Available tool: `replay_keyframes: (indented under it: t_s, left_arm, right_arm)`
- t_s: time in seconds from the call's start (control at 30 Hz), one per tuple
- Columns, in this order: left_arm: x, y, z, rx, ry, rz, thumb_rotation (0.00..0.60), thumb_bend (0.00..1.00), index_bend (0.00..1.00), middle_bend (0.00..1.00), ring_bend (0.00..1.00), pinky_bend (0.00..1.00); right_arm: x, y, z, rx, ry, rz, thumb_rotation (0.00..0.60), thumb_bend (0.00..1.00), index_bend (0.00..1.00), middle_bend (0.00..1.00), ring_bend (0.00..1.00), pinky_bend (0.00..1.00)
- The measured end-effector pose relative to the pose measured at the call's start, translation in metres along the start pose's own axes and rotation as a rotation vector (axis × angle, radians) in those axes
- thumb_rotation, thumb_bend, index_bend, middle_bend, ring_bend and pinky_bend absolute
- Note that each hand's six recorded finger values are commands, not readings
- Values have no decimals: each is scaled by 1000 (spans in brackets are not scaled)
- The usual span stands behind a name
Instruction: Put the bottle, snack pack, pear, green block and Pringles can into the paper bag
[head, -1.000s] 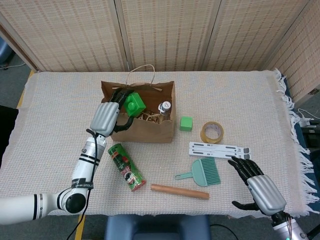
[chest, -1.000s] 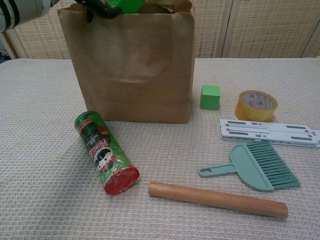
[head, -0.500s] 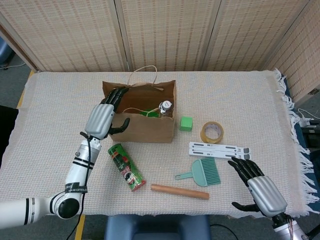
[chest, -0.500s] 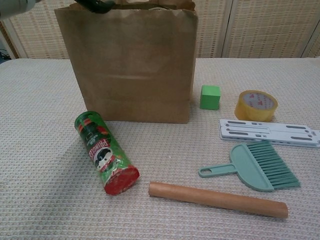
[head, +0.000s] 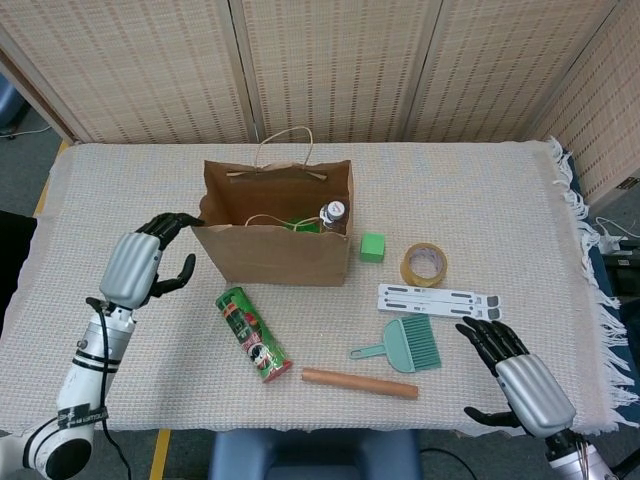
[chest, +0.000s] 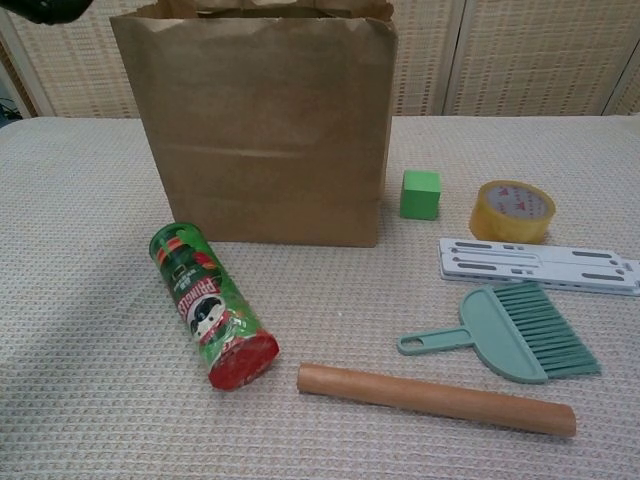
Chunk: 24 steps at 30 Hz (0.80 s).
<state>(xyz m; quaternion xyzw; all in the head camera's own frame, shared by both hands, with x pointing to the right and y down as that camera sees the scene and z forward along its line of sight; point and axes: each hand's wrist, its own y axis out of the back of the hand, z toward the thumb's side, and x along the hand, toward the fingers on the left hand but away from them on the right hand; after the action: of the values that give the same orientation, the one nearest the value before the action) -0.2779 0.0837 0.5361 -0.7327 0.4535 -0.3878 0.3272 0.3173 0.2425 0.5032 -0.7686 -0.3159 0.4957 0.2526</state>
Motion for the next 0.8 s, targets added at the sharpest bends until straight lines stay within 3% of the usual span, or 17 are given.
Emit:
replay_keyframes:
  t_s: [0.1,0.27,0.4,0.53,0.63,0.8]
  left_arm:
    - [-18,2,-18,22,11,-2,600,541,483,513,461,617]
    - [-58,-7,-52,71,4,-52,600,541,485,519,464,615]
    - [-77,-12,-60,175,-108,-90,600,518,454,491,442,597]
    - [-96,-27,-60,334,-302,-163,600,447,289,327,301,455]
    - [-108,-46,-57,445,-455,-240,600,388,89,118,93,249]
    - [-113,-80,-43,583,-645,-341,600,371,0,0,0,127]
  right_arm:
    - [0,0,0,0,0,-3,600,7,0,0,0,0]
    - [0,-1,-1,1,-8,-2,600,6,0,0,0,0]
    - [-2,-2,-2,3,-15,0,600,7,0,0,0,0]
    - [-3,-3,-3,6,-19,3,600,7,0,0,0,0]
    - [-4,-3,-4,6,-21,3,600,7,0,0,0,0]
    - [-4,-3,-4,5,-21,3,600,7,0,0,0,0]
